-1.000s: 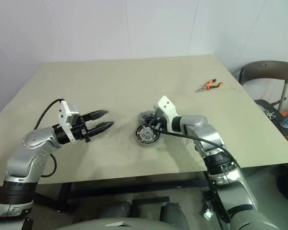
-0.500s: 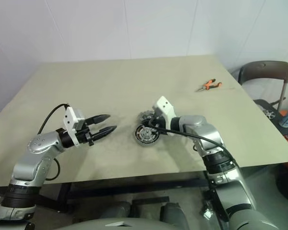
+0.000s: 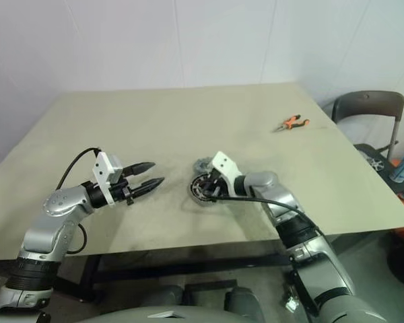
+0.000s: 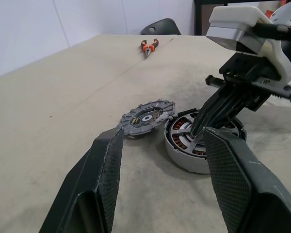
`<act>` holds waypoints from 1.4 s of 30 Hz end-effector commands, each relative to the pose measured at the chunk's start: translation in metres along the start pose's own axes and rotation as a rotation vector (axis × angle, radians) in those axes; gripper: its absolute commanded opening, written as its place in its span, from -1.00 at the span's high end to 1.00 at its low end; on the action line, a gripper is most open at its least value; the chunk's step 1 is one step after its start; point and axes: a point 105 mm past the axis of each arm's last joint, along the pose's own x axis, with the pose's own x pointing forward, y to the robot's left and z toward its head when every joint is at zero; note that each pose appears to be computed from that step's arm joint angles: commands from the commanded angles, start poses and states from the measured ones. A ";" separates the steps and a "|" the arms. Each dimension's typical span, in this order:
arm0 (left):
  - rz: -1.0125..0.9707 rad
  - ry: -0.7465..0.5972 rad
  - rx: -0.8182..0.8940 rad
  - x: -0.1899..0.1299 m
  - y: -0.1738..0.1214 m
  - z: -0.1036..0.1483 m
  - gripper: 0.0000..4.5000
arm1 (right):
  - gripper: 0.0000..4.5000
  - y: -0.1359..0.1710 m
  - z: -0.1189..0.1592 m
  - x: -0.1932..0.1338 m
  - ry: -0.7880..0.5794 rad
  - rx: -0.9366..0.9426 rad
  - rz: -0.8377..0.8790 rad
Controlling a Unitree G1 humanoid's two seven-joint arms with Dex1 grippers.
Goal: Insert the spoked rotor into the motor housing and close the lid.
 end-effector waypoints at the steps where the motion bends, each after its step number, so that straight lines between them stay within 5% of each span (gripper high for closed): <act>1: 0.031 -0.049 0.015 -0.002 0.008 0.013 -0.22 | 0.98 0.003 0.044 -0.015 -0.146 0.068 0.048; 4: 0.035 -0.056 0.009 -0.001 0.010 0.014 -0.22 | 0.98 0.002 0.068 -0.028 -0.178 0.023 0.053; 8: 0.023 -0.046 0.018 0.001 0.012 0.013 -0.22 | 0.98 -0.006 0.073 -0.042 -0.045 -0.298 0.002; 12: 0.009 -0.034 0.014 0.003 0.015 0.013 -0.22 | 0.59 -0.013 0.069 -0.057 0.175 -0.760 0.063; 16: 0.020 -0.042 0.015 0.005 0.016 0.015 -0.22 | -0.01 -0.019 0.058 -0.060 0.356 -0.935 0.154; 27: 0.049 -0.010 0.019 0.001 0.009 0.009 -0.22 | -0.01 -0.060 0.054 -0.049 0.570 -1.307 0.162; 42: 0.079 0.022 0.024 -0.009 0.007 0.005 -0.22 | -0.01 -0.032 0.049 -0.047 0.552 -1.451 0.392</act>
